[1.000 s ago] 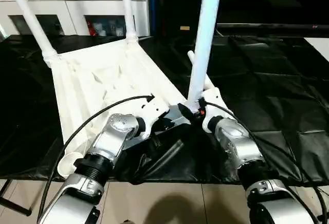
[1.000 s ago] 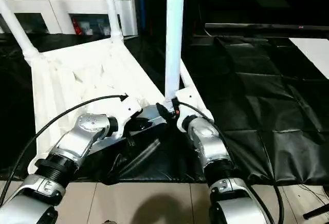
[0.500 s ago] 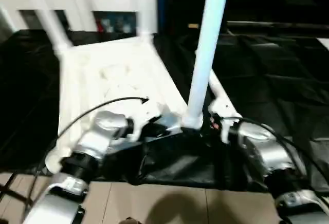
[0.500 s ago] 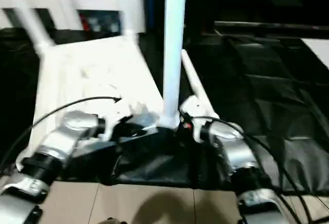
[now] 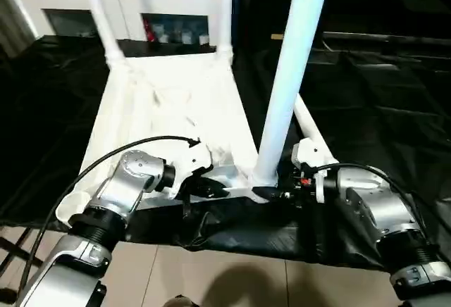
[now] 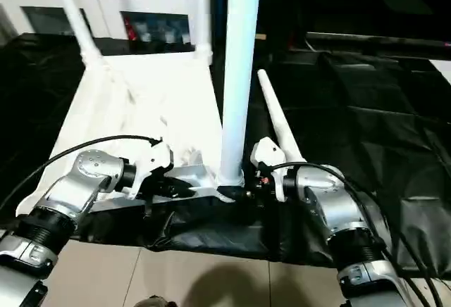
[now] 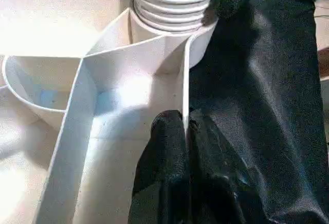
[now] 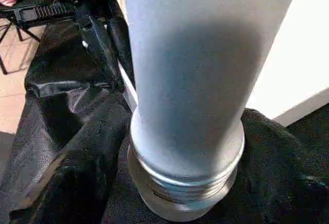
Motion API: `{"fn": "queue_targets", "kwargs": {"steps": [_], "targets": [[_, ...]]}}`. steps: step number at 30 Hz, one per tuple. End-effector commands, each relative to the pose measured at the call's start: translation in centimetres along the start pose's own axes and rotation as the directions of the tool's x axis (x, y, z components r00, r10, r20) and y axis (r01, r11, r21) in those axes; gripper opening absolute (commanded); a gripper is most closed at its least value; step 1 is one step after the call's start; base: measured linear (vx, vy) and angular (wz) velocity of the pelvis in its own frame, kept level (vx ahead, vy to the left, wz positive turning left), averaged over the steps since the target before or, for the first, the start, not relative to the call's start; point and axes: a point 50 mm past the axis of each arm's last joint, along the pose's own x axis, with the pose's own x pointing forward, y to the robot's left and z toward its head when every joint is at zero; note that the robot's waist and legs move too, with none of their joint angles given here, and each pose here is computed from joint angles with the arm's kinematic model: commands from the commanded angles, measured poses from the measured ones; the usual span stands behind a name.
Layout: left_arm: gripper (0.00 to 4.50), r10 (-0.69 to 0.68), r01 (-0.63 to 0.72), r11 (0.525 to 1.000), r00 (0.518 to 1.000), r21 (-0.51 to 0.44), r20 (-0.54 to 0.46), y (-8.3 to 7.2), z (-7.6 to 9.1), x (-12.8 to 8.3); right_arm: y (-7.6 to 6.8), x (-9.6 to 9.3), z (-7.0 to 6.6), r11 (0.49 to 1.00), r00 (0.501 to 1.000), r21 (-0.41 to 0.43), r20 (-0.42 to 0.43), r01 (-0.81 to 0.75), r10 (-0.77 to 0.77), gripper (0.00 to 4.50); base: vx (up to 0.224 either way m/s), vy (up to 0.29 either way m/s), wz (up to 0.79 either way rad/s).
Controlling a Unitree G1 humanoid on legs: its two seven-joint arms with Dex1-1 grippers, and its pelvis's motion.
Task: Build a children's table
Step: Rotate leg to tighten
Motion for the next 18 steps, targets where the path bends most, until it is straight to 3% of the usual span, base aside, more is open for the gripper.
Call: {"fn": "queue_targets", "kwargs": {"steps": [1,7,12,15,18], "targets": [[0.0,0.012,-0.014,0.999,0.999,0.042,0.053,0.3,1.4,0.2,1.5,1.7,0.7,0.989,0.989,-0.031,0.02,-0.145,0.146,3.1,0.0,0.0,0.0],[0.0,0.018,-0.021,0.999,0.998,0.04,0.065,0.2,1.5,0.3,1.9,1.8,0.6,0.988,0.989,-0.025,0.019,-0.149,0.15,2.82,0.0,0.0,0.0],[0.0,0.138,-0.14,0.99,0.984,0.016,0.111,0.9,2.2,1.2,1.9,2.6,0.0,0.998,0.997,0.016,0.027,-0.066,0.066,2.75,0.0,0.0,0.0],[0.0,0.203,-0.204,0.979,0.97,-0.003,0.133,1.1,2.8,2.0,1.0,4.0,-0.3,0.991,0.992,0.045,0.026,0.124,-0.125,2.74,0.0,0.0,0.0],[0.0,0.296,-0.293,0.955,0.944,-0.041,0.144,1.4,3.8,3.1,0.3,6.3,-0.4,0.934,0.944,0.154,0.024,0.322,-0.33,2.74,0.0,0.0,0.0]]}}
